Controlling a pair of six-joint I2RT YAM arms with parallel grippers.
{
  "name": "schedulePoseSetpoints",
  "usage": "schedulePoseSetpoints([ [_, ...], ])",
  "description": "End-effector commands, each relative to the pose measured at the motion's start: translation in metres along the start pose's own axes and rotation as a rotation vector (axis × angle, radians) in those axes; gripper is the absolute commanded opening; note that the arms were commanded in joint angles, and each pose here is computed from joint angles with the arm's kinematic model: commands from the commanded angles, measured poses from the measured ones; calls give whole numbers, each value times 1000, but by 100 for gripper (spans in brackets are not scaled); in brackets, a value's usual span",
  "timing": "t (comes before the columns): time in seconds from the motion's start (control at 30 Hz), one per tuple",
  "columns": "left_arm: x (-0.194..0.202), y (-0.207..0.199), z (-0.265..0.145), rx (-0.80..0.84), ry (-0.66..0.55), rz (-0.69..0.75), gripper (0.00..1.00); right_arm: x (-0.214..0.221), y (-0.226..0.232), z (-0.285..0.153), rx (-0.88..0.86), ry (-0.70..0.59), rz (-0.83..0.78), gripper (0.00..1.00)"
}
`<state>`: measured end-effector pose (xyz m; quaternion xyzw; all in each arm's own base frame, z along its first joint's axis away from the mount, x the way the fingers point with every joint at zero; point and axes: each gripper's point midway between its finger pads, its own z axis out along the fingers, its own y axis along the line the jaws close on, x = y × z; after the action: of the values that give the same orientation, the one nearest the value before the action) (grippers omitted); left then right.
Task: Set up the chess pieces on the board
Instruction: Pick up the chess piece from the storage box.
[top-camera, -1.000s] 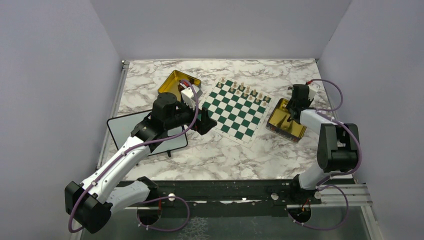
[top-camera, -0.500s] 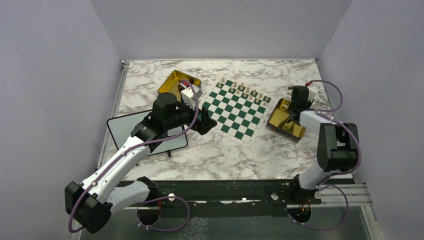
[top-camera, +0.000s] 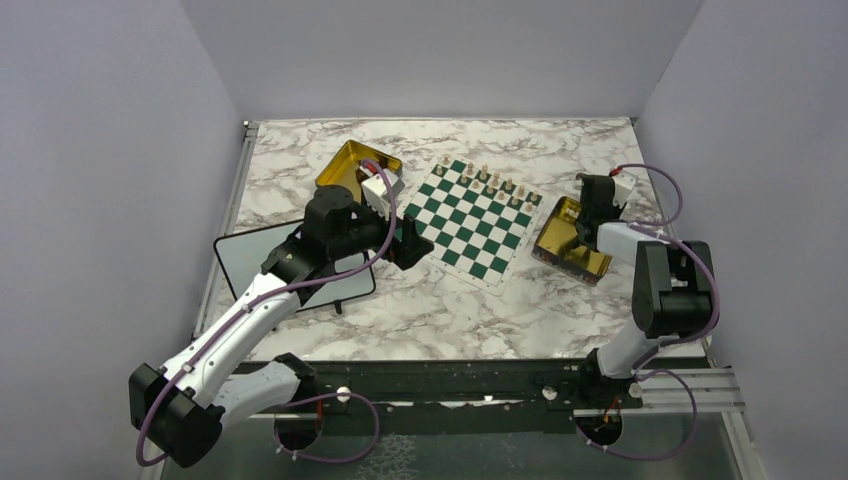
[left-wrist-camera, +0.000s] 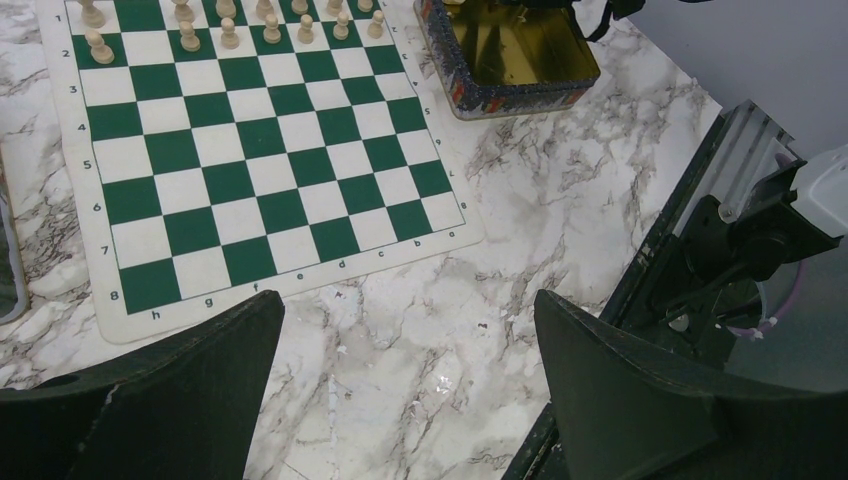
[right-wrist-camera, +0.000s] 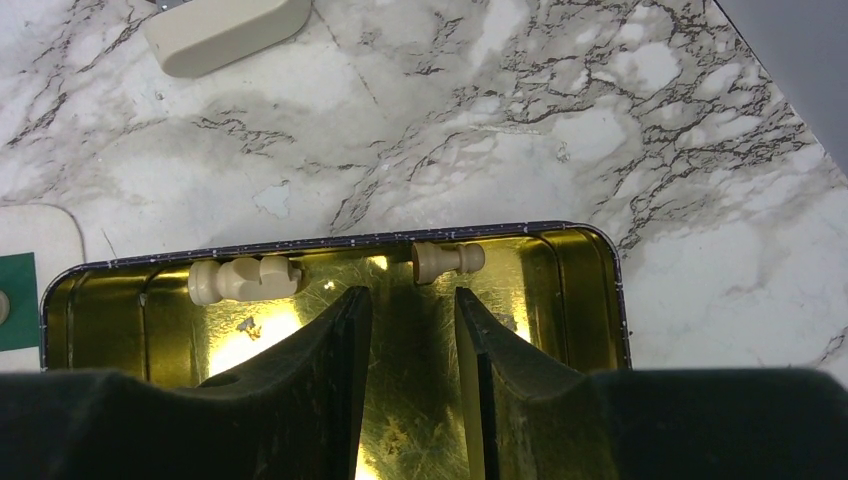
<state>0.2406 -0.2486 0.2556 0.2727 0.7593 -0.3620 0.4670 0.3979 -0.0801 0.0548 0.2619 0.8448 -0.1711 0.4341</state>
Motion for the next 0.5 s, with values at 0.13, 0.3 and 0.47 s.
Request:
schedulePoseSetpoints([
  [0.13,-8,-5,-3,21,-38,14,96,-1,-6,7,38,-26,-1,39],
  [0.3,-8,-4,-2,21,-36,13,96,-2,-8,8,52,-30,-6,38],
  [0.47,-8,-4,-2,20,-35,13,96,-2,-9,10,58,-31,-9,37],
])
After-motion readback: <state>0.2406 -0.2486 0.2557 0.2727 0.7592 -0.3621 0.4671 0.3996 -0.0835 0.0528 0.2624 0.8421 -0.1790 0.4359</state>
